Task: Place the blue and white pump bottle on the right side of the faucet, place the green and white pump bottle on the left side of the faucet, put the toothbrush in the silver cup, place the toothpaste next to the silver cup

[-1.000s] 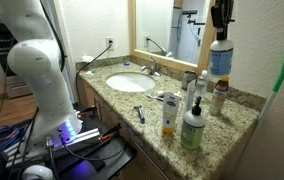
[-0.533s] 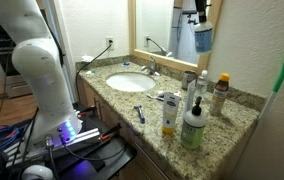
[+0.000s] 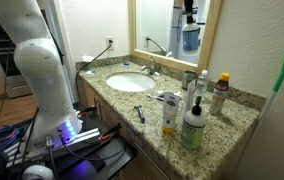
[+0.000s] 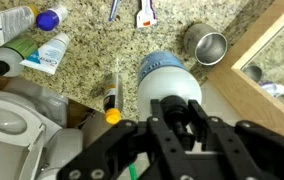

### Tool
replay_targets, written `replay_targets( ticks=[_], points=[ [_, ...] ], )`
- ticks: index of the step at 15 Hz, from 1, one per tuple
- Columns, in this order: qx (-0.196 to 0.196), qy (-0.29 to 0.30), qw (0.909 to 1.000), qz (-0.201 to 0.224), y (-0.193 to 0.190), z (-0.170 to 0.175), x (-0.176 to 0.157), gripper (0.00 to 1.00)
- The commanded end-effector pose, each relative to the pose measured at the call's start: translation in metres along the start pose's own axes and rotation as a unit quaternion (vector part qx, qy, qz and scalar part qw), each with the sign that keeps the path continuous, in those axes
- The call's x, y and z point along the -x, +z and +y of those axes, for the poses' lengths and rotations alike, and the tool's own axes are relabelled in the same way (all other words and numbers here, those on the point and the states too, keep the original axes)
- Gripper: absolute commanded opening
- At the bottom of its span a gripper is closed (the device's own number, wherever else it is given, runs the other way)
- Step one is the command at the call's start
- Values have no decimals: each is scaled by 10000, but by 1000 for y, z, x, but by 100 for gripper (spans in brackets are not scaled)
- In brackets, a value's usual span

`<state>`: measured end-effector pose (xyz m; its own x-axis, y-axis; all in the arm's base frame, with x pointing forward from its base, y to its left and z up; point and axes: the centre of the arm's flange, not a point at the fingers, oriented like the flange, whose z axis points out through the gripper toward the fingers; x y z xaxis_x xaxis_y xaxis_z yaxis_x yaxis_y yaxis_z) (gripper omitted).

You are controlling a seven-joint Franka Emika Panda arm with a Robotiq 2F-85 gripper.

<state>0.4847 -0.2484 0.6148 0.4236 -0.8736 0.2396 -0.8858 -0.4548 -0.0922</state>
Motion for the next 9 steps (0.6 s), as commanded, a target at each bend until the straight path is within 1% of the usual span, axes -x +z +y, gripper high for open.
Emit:
replay_targets(
  ticks=[1,2,4,5,6,8,9],
  points=[
    [525,-553,9971,-16,32,-70,36,8],
    [515,-631,9967,-5,36,-94,45,8],
    [530,-665,9963,-156,39,-136,60,8],
    [433,-645,9969,-132,47,-103,67,8],
    [434,-673,9967,-146,50,-116,75,31],
    [456,-672,9966,-165,54,-117,76,31],
    [458,-629,9968,-155,53,-113,72,8]
  ],
)
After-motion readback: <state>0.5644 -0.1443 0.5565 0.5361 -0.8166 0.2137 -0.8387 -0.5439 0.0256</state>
